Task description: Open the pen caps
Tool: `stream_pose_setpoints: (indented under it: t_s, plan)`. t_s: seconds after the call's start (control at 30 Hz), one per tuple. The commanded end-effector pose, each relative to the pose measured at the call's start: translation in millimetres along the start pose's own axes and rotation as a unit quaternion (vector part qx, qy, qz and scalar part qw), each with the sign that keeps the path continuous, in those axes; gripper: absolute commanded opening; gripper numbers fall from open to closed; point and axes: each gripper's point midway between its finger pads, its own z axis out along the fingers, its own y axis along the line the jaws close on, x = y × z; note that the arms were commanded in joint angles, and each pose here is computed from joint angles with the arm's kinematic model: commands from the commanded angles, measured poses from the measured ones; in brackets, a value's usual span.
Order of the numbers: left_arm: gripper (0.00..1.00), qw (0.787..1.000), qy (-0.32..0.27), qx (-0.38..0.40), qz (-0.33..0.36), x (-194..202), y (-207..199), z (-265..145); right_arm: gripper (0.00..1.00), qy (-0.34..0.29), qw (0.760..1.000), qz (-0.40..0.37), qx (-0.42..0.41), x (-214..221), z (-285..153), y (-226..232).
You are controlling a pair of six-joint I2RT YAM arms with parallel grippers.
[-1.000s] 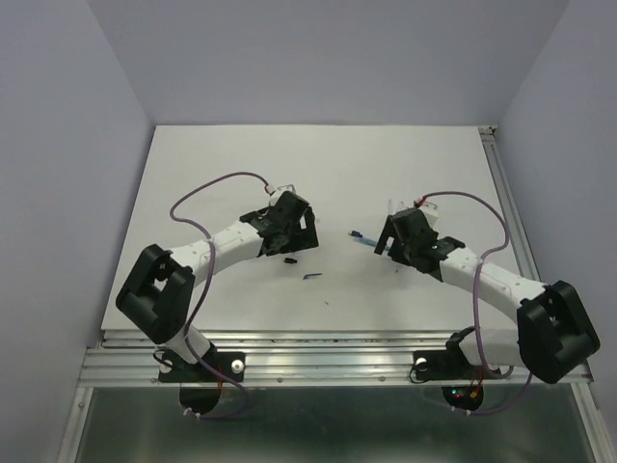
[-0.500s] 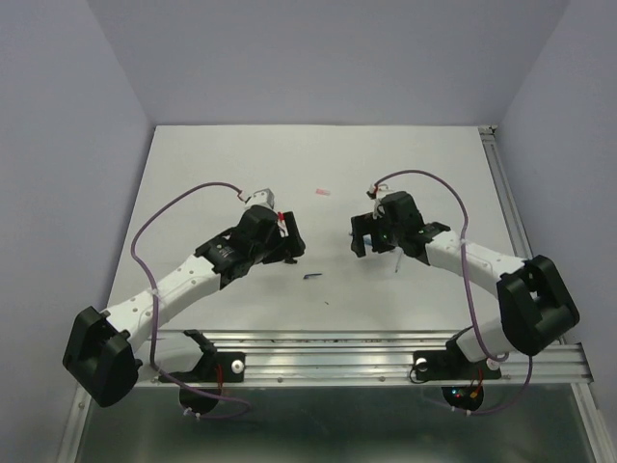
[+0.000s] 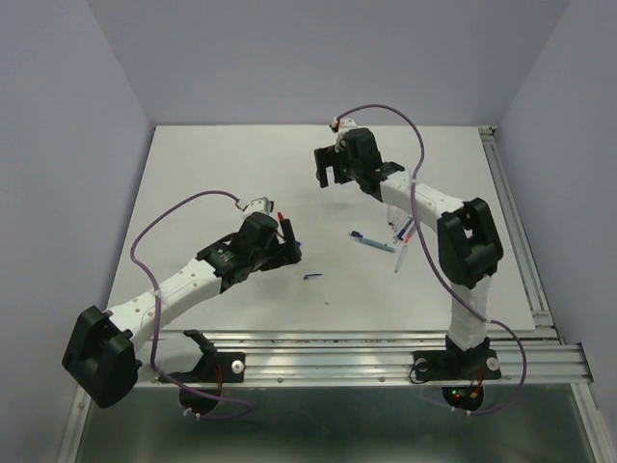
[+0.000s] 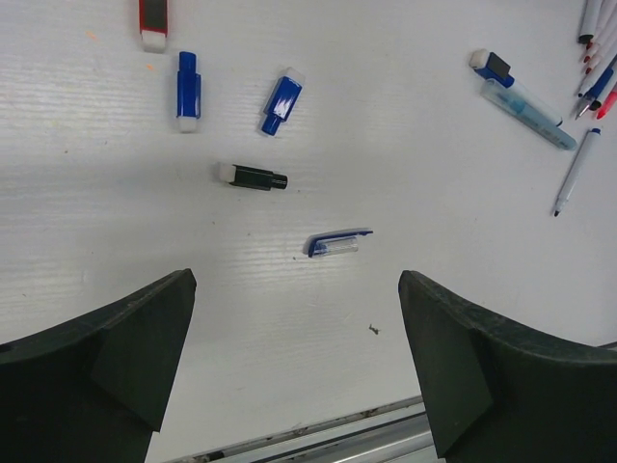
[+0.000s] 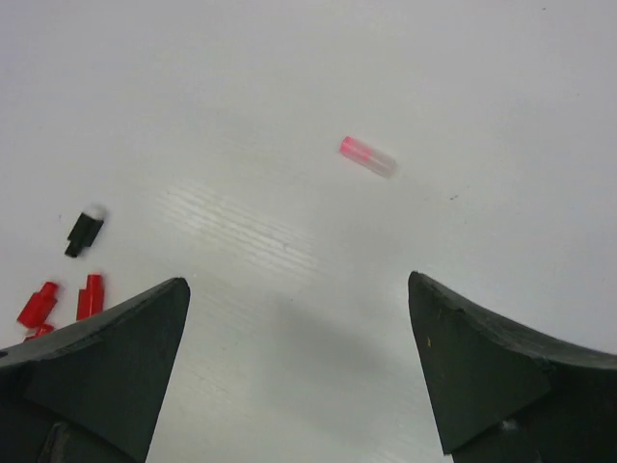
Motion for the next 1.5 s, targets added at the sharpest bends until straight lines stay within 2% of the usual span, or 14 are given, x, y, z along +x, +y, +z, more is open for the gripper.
stream_pose_setpoints:
  t_s: [0.0, 0.03, 0.1, 0.23, 0.33, 0.5, 0.7, 0.9, 1.0, 1.03, 1.07, 1.1, 1.2, 1.47]
  plan:
    - [0.99, 1.000, -0.020, -0.006, -0.012, -5, 5, -1, 1.00, -0.027, 0.999, 0.008, 0.042, -26, 60, -12]
    - [0.99, 1.000, -0.022, -0.008, -0.012, -5, 6, -2, 0.99, -0.060, 0.996, 0.013, 0.061, -60, 65, -16]
    - [0.99, 1.000, -0.022, -0.009, -0.015, -6, 6, -2, 0.95, -0.078, 0.994, 0.016, 0.081, -74, 95, -21]
    - [0.99, 1.000, -0.020, -0.003, -0.016, -6, 3, -3, 0.92, -0.092, 0.990, 0.025, 0.104, -68, 142, -30]
    - [0.99, 1.000, -0.018, -0.005, -0.019, -3, 5, -3, 0.92, -0.152, 0.982, 0.028, 0.112, -96, 150, -31]
    - [0.99, 1.000, -0.019, -0.006, -0.018, -2, 8, -5, 0.93, -0.147, 0.981, 0.021, 0.128, -86, 153, -38]
    - [0.99, 0.999, -0.035, 0.007, -0.020, -9, 4, -11, 0.96, -0.163, 0.977, 0.029, 0.131, -104, 112, -39]
    - [0.99, 0.999, -0.046, 0.009, -0.023, -12, 5, -16, 1.00, -0.123, 0.984, 0.033, 0.128, -84, 72, -39]
    - [0.99, 0.998, -0.051, 0.011, -0.025, -14, 5, -18, 1.00, -0.085, 0.987, 0.049, 0.129, -53, 37, -41]
    - [0.99, 0.998, -0.051, 0.012, -0.025, -13, 5, -18, 1.00, -0.100, 0.986, 0.055, 0.118, -69, 10, -37]
    - [0.99, 0.998, -0.054, 0.015, -0.026, -15, 4, -19, 1.00, -0.059, 0.990, 0.059, 0.114, -29, 7, -36]
    - [0.99, 0.998, -0.054, 0.015, -0.026, -15, 4, -18, 1.00, -0.069, 0.990, 0.068, 0.102, -38, -17, -32]
    - [0.99, 0.998, -0.052, 0.018, -0.025, -15, 2, -17, 1.00, -0.009, 0.993, 0.073, 0.097, 17, -36, -32]
    - [0.99, 0.998, -0.049, 0.028, -0.022, -13, -1, -17, 1.00, 0.110, 0.992, 0.032, 0.051, 101, -88, -19]
